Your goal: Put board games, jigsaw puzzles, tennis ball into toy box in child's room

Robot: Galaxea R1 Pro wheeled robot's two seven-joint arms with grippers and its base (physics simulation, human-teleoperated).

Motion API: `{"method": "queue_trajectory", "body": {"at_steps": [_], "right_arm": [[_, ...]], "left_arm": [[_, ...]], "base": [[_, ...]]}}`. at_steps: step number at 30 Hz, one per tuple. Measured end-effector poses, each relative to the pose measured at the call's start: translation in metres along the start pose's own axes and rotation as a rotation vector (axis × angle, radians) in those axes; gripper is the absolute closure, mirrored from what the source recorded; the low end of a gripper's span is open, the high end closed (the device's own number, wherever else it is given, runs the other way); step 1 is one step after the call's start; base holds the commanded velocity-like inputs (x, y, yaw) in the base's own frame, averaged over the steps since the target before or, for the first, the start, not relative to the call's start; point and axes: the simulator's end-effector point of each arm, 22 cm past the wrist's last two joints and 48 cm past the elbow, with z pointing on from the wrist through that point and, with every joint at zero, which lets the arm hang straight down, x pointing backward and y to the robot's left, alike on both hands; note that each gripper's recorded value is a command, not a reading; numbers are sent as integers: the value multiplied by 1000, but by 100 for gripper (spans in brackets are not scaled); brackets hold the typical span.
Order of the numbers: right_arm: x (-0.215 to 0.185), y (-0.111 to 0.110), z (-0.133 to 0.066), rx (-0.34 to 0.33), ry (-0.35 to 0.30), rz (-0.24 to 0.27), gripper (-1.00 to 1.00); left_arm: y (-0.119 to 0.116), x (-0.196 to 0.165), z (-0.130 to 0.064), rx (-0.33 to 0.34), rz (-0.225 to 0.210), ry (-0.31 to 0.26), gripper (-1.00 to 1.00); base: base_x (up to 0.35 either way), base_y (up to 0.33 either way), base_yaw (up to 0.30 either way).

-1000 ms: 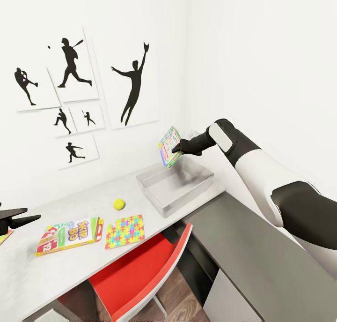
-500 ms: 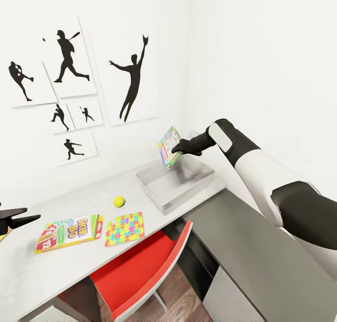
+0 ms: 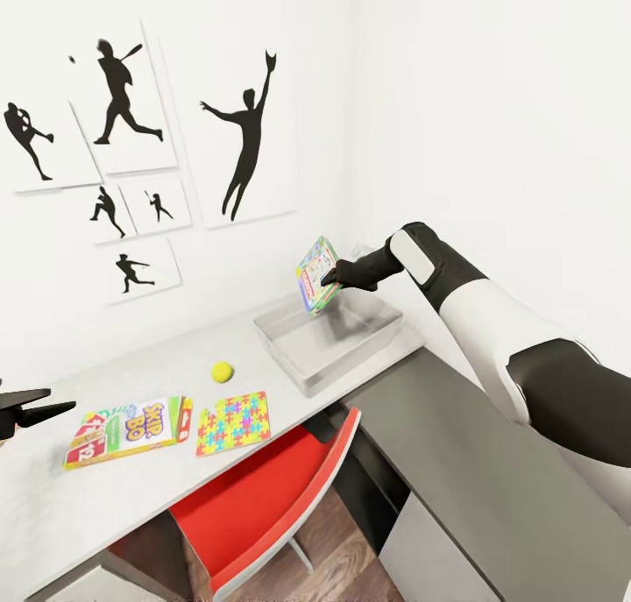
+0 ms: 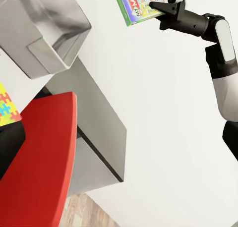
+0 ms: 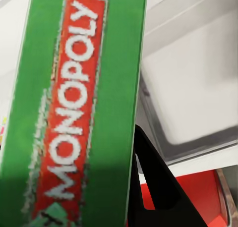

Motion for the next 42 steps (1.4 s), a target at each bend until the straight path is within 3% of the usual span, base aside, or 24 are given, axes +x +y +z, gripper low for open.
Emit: {"method": "queue_trajectory", "body": {"at_steps": [32,42], "right_arm": [[14,-18,31,-6,42,27,100],[19,-17,40,-41,55,37,100]], "left_arm": [[24,6,7,-19,-45,19,-100],[31,8,9,-24,-59,24,-100]], "base": [[0,0,0],[0,0,0]]}}
